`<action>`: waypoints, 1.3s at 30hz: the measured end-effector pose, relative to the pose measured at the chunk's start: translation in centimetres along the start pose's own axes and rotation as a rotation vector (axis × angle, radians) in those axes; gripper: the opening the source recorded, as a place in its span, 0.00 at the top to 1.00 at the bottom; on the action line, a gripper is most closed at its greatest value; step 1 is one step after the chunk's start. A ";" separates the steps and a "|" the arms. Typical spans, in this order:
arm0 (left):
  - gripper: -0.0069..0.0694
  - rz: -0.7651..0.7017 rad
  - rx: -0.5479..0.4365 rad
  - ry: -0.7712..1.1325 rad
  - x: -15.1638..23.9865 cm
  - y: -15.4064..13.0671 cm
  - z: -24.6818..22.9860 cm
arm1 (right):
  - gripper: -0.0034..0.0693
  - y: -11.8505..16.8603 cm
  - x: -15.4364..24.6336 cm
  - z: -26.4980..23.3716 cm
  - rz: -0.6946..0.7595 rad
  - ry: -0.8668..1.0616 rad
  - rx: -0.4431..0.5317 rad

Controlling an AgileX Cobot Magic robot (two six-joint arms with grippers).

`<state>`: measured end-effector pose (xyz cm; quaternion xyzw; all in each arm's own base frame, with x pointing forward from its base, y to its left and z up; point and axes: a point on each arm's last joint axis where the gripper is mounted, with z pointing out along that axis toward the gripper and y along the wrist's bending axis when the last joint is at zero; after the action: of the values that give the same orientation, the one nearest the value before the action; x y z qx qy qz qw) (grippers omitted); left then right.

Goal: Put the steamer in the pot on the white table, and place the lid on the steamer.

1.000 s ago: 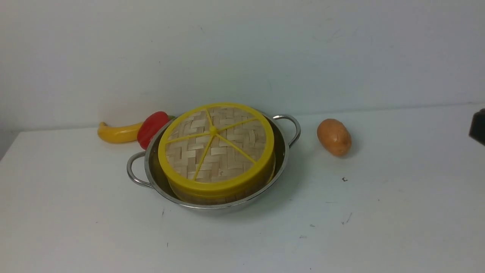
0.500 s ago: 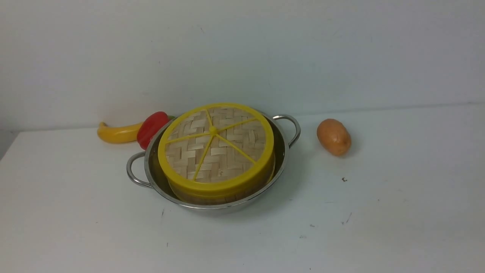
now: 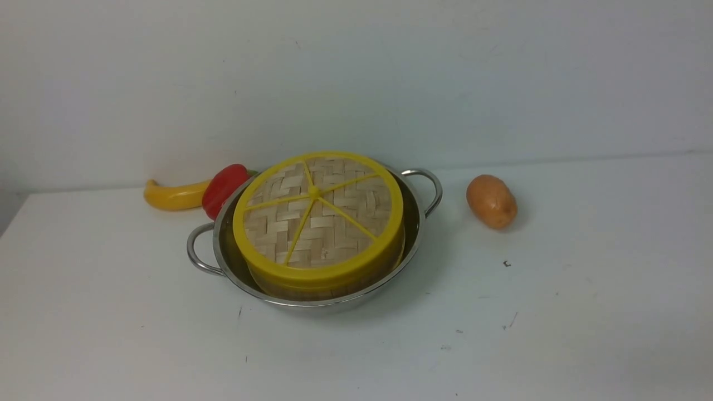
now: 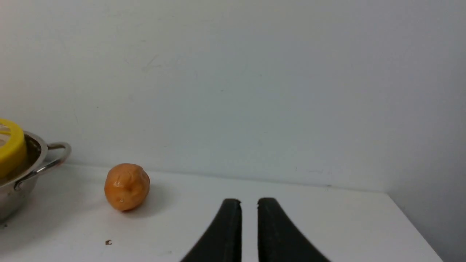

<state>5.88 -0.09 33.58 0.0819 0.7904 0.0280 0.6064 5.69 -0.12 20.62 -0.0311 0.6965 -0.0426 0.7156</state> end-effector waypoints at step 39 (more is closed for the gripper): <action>0.68 -0.205 -0.146 -0.089 14.2 -1.6 3.5 | 0.69 0.0 0.0 0.0 0.040 -0.003 -0.007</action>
<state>5.52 0.48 18.87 -0.0427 0.7628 0.0198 0.6450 5.69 -0.08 20.59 -0.0195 0.6961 -0.0256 0.7172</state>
